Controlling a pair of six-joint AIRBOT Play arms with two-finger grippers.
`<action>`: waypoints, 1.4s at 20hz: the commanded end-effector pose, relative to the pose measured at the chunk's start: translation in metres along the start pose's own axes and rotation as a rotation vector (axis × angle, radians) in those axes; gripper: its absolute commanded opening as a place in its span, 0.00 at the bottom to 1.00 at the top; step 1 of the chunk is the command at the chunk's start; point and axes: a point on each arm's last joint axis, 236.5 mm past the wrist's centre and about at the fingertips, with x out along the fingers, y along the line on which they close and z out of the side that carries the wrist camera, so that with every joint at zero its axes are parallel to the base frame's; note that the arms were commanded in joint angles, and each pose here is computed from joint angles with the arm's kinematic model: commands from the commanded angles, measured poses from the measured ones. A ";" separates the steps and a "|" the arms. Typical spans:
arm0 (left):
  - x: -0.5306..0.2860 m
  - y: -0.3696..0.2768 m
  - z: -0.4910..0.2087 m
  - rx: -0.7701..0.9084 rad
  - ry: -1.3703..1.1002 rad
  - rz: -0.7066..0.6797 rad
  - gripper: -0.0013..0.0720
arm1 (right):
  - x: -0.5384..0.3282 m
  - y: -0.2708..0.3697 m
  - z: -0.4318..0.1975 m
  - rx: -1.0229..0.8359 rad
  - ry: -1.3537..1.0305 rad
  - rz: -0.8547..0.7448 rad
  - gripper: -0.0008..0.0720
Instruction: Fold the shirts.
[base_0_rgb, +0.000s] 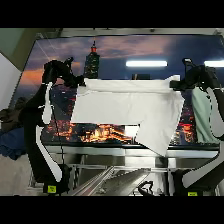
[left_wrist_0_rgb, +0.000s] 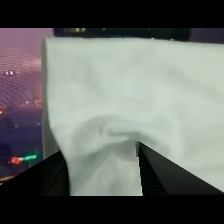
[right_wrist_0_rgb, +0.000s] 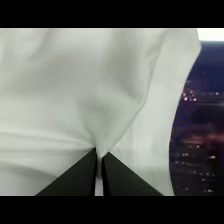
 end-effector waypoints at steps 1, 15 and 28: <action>-0.015 -0.018 -0.001 -0.010 0.020 -0.077 0.61 | -0.003 0.004 -0.003 0.026 0.015 0.013 0.57; -0.093 0.049 -0.170 -0.249 0.215 -0.084 0.61 | -0.158 -0.007 -0.190 0.532 0.111 0.204 0.58; -0.032 0.020 -0.201 -0.273 0.252 -0.178 0.61 | -0.063 0.048 -0.315 0.771 0.249 0.376 0.58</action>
